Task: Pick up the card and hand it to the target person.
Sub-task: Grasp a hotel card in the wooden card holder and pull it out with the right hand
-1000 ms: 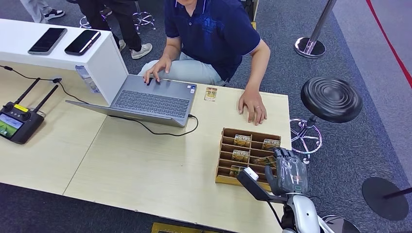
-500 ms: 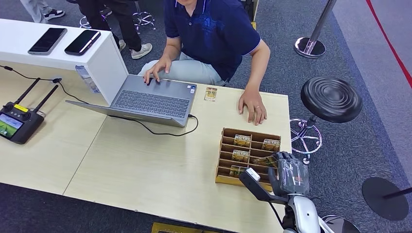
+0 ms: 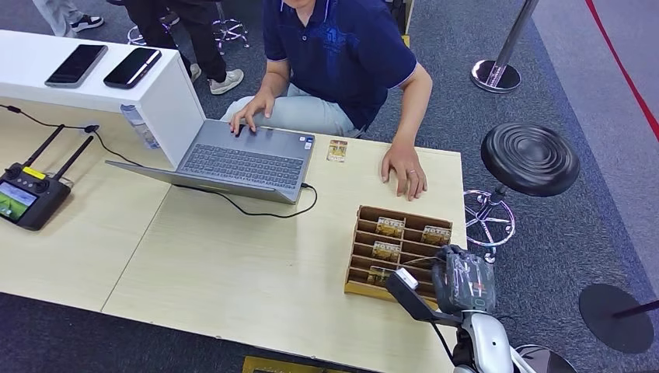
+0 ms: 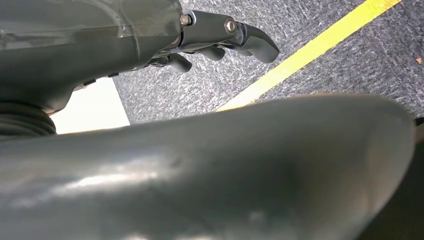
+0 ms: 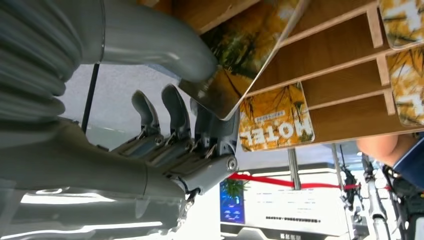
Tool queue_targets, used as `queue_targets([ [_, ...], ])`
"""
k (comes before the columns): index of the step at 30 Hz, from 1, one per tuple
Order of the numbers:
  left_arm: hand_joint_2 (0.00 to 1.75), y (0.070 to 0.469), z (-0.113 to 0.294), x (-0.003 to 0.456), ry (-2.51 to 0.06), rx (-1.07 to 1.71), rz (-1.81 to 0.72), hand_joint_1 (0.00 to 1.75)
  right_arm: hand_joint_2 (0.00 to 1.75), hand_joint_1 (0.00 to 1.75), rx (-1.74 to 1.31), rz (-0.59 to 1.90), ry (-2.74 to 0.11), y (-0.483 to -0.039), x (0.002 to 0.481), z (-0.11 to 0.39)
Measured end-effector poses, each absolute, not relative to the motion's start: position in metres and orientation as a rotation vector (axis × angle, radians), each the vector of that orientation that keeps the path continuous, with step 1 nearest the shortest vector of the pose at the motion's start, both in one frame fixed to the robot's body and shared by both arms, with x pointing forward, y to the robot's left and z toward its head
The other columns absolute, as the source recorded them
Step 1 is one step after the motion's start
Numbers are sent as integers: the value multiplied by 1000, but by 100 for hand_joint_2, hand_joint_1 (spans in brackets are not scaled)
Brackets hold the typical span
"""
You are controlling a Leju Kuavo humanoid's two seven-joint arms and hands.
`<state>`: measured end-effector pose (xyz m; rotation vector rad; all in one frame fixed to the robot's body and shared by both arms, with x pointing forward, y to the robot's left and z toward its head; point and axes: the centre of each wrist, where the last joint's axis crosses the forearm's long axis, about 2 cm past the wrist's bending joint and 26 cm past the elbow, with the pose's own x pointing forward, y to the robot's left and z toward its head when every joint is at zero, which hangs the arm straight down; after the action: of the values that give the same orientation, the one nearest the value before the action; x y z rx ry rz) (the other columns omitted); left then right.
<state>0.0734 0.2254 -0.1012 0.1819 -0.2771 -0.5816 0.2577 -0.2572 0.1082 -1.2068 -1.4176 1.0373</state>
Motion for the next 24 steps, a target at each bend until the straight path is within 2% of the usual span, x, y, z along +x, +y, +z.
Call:
queue_targets([
  [8,0,225,-101,73,-282,180,-582,0,175,138,-1209,1027,-1425,-258,258,107],
  [12,175,225,-101,73,-282,180,-582,0,175,141,-1209,1025,-1425,-259,258,107],
  [24,175,226,-101,74,-269,204,-595,0,175,143,-1210,1017,-1431,-259,258,106],
])
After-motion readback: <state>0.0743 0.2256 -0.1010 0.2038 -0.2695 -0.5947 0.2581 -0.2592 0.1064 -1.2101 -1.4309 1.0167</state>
